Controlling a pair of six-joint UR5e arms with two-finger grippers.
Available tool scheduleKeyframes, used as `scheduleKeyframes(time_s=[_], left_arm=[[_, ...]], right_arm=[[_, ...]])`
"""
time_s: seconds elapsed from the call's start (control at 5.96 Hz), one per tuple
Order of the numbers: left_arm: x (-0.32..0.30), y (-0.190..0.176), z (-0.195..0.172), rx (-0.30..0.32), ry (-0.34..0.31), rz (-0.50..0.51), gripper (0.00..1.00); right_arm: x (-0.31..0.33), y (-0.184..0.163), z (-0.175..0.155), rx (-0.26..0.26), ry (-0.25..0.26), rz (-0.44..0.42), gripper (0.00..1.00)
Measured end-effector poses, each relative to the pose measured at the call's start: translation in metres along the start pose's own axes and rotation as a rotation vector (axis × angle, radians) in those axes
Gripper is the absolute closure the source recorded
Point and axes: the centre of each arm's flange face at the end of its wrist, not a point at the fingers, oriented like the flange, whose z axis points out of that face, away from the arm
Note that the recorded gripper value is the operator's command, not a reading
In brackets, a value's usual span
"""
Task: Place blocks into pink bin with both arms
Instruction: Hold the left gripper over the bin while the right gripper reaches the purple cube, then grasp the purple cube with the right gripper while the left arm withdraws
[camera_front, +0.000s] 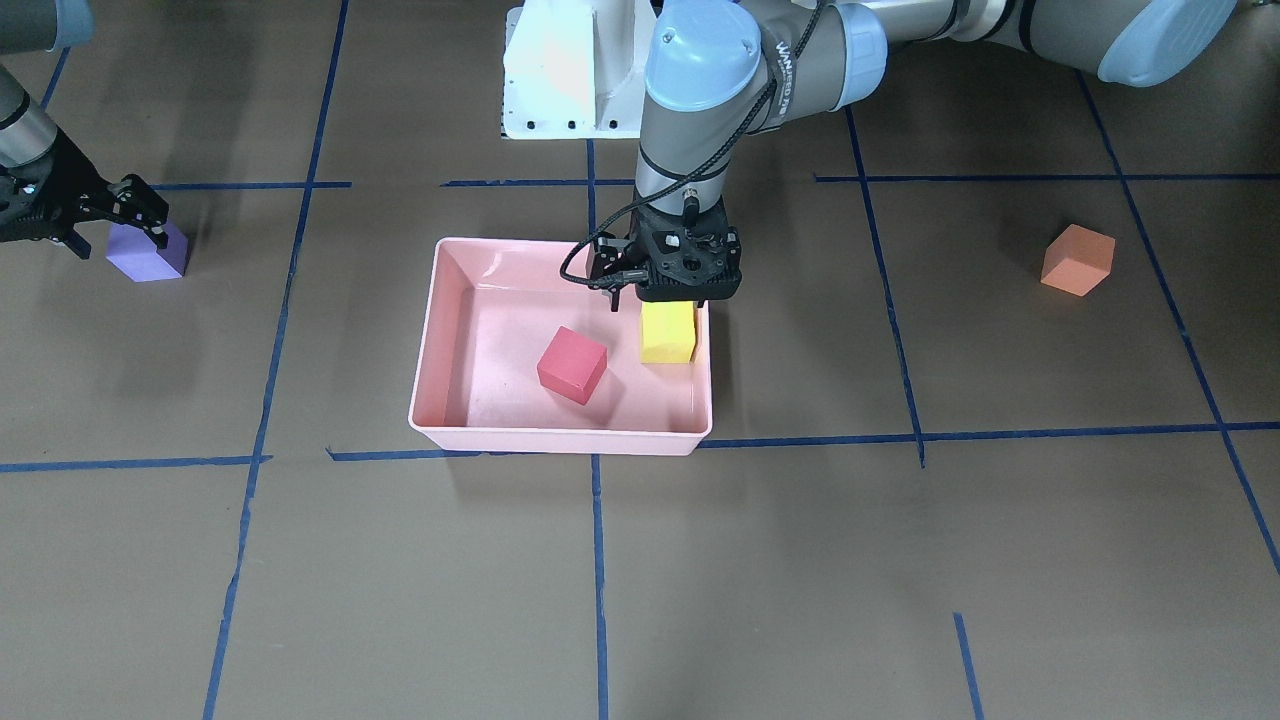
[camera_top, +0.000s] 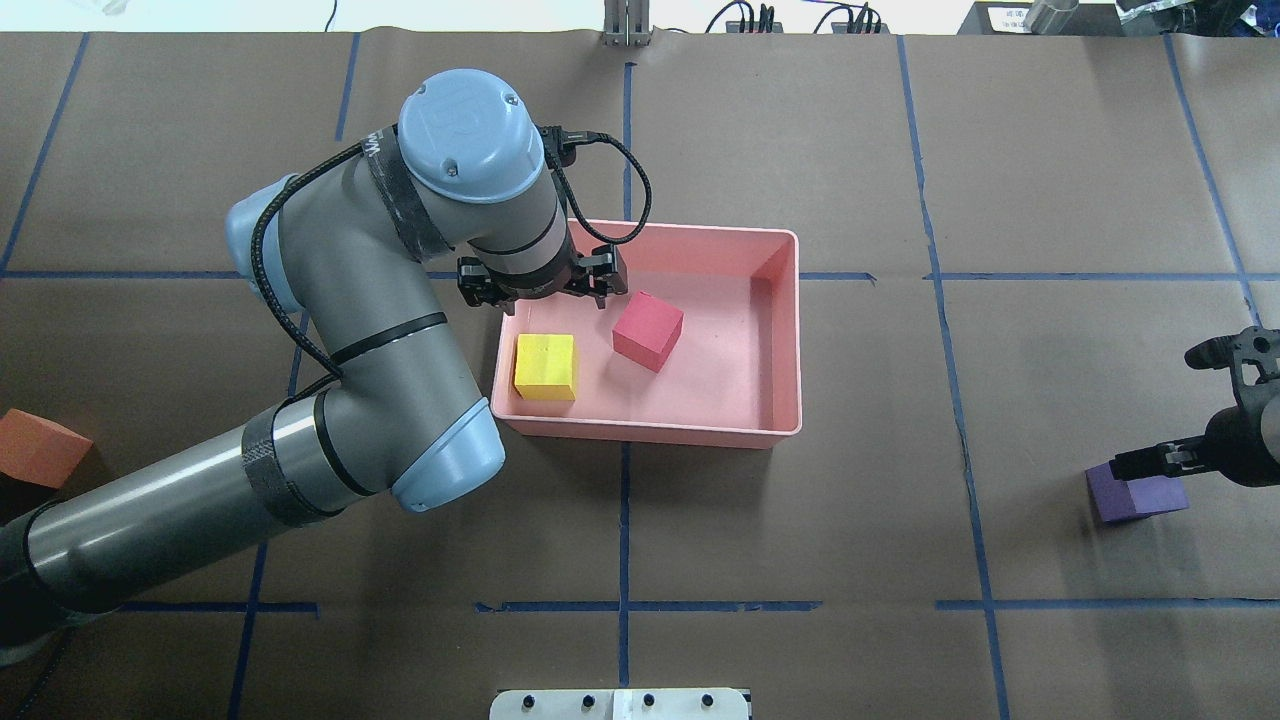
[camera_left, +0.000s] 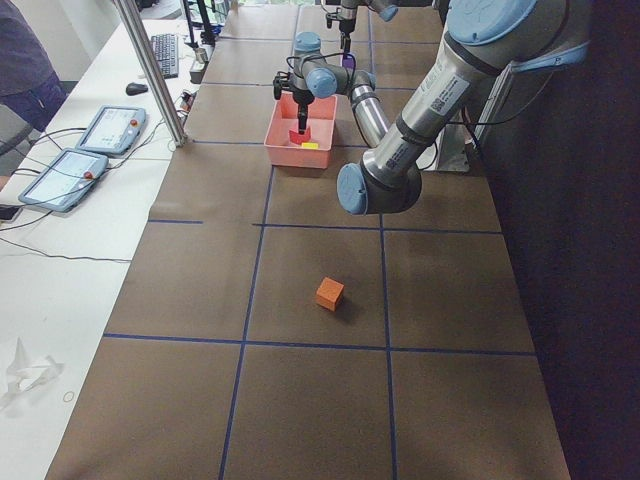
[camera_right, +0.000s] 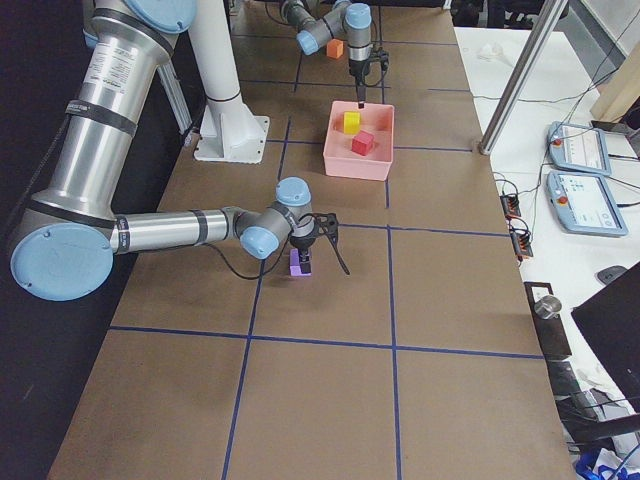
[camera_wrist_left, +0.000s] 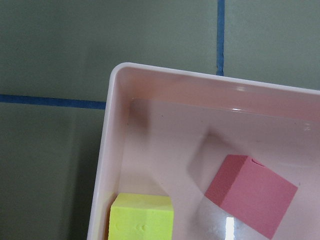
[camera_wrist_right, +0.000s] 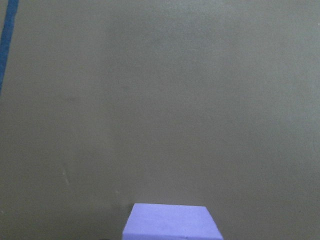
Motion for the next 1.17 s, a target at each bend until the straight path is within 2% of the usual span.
scheduleKeyframes(time_s=[0.17, 0.34, 0.5, 0.67, 0.84, 1.17], left_arm=[[0.0, 0.0, 0.0, 0.0, 0.0, 0.0, 0.0], [0.0, 0.0, 0.0, -0.001, 0.0, 0.0, 0.0], [-0.001, 0.002, 0.003, -0.005, -0.002, 0.002, 0.0], [-0.005, 0.005, 0.009, -0.011, -0.01, 0.01, 0.0], [-0.017, 0.006, 0.015, -0.019, -0.021, 0.059, 0.0], [-0.07, 0.01, 0.014, -0.024, -0.041, 0.237, 0.0]], right_arm=[[-0.001, 0.005, 0.005, -0.015, 0.003, -0.01, 0.0], [-0.002, 0.01, 0.011, -0.033, 0.008, -0.02, 0.25], [-0.003, 0.015, 0.017, -0.049, 0.012, -0.031, 0.59], [-0.005, 0.017, 0.021, -0.057, 0.013, -0.041, 0.7], [-0.008, 0.017, 0.02, -0.058, 0.007, -0.046, 0.7], [-0.029, 0.009, 0.0, -0.043, -0.044, -0.052, 0.7]])
